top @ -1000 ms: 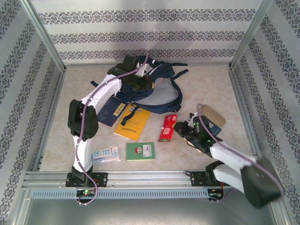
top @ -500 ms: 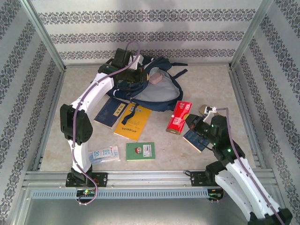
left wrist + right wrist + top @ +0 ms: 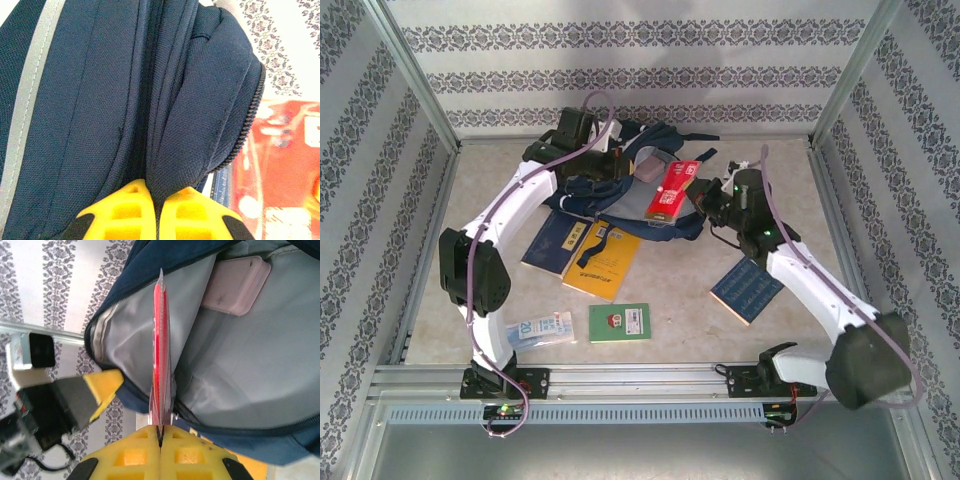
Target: Pack the student bag
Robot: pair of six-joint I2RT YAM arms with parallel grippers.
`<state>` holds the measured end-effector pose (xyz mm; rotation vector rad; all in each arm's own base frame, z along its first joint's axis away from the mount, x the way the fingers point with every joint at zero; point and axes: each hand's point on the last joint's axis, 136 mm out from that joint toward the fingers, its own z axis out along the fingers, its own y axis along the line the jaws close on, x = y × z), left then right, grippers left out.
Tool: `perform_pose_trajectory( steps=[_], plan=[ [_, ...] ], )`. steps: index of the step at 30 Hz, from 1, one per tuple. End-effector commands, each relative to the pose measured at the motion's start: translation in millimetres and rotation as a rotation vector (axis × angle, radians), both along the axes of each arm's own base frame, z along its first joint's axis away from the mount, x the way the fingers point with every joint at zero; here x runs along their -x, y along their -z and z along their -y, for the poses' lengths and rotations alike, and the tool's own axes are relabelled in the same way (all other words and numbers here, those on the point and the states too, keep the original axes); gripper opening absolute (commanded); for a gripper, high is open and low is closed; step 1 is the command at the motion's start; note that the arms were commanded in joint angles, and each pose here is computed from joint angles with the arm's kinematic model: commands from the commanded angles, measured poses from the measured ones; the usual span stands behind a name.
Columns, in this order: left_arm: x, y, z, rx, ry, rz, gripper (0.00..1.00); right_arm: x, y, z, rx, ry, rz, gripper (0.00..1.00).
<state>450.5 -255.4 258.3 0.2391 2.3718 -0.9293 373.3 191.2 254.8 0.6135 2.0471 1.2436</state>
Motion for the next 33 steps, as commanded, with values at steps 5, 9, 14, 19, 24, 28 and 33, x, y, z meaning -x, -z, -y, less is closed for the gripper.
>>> perform_pose_trajectory(
  steps=[5, 9, 14, 19, 24, 28, 33],
  plan=[
    [16, -82, 10, 0.140, 0.058, 0.180, 0.00, -57, 12, -23, -0.091, 0.074, 0.011, 0.00],
    [23, -85, 15, 0.150, 0.081, 0.181, 0.00, -95, 19, -46, -0.103, 0.072, 0.049, 0.00],
    [29, -84, 22, 0.156, 0.104, 0.176, 0.00, -136, 54, -80, -0.090, 0.061, 0.002, 0.00],
    [29, -87, 21, 0.143, 0.097, 0.185, 0.00, -156, 95, -113, -0.068, 0.042, -0.068, 0.33],
    [31, -83, 18, 0.123, 0.093, 0.174, 0.00, -146, 88, -109, -0.009, 0.018, -0.026, 0.63],
    [39, -69, 15, 0.101, 0.095, 0.139, 0.00, -129, 77, -72, -0.004, 0.072, 0.011, 0.55],
    [61, -36, 24, 0.054, 0.155, 0.050, 0.05, -129, 65, -65, -0.099, 0.014, 0.017, 0.36]
  ],
)
